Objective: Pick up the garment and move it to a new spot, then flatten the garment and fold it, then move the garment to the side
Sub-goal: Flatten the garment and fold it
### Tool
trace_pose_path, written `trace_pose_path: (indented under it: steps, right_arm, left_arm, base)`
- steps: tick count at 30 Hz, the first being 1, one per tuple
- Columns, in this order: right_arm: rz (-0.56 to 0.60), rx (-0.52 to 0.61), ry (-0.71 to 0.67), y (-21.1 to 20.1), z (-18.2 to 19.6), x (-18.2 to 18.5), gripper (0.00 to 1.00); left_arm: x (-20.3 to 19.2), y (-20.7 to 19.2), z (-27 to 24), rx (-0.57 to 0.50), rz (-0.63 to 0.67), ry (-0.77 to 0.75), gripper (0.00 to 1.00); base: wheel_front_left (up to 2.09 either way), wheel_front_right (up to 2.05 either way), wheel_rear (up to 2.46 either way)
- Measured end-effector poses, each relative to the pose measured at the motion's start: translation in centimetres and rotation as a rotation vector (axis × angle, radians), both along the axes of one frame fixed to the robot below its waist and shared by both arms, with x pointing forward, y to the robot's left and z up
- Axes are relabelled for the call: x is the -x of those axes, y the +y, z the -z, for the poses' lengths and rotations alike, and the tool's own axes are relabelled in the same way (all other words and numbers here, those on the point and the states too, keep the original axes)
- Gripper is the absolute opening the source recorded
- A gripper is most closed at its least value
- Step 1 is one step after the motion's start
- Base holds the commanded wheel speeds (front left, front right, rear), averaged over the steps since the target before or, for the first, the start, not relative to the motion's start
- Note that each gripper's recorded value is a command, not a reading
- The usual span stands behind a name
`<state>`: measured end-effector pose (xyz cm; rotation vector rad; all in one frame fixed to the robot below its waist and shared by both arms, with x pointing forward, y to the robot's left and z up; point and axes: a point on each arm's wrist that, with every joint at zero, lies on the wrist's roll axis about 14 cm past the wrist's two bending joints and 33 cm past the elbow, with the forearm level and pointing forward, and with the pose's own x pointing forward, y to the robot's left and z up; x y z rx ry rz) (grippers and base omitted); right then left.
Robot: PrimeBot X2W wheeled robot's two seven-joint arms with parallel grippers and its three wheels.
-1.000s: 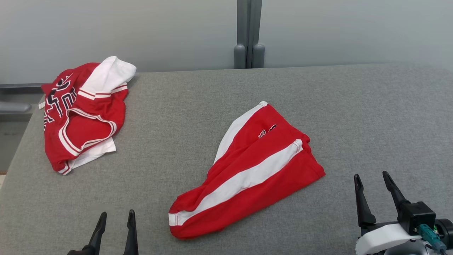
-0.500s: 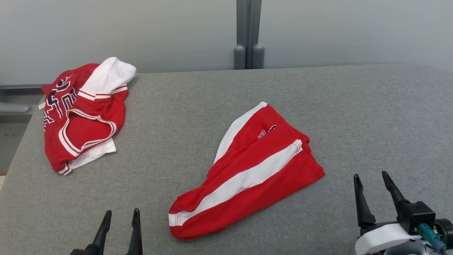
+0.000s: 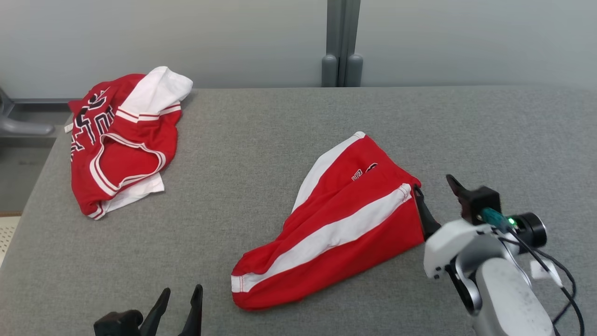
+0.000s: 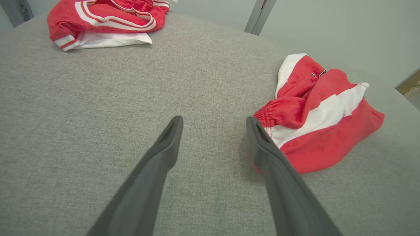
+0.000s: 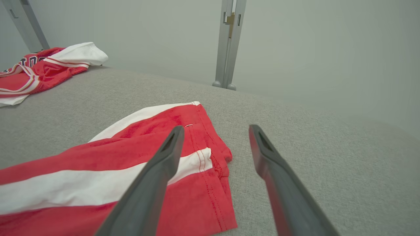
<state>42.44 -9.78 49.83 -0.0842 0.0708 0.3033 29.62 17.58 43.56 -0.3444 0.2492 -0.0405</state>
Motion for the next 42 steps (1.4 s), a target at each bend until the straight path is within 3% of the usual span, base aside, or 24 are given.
trace_pose_path:
  steps: [6, 10, 22, 42]
  right_arm:
    - [-0.075, 0.156, 0.249, 2.9, 3.3, -2.6, 1.00]
    - [-0.099, 0.226, 0.334, 3.4, 4.9, -3.5, 1.00]
    - [-0.129, 0.270, 0.485, 3.5, 8.7, -4.9, 1.00]
    - [-0.146, 0.252, 0.481, 3.2, 8.4, -4.7, 1.00]
  left_arm:
    - [-0.8, -2.6, -1.3, 0.152, 0.084, 0.074, 1.00]
    - [-0.8, -3.9, -1.5, 0.201, 0.129, 0.109, 1.00]
    - [-1.8, -5.0, -0.8, 0.229, 0.187, 0.176, 1.00]
    - [-1.4, -6.2, 0.7, 0.272, 0.236, 0.248, 1.00]
  base:
    - [0.00, 0.00, 0.00]
    - [0.00, 0.00, 0.00]
    - [0.00, 0.00, 0.00]
    - [0.00, 0.00, 0.00]
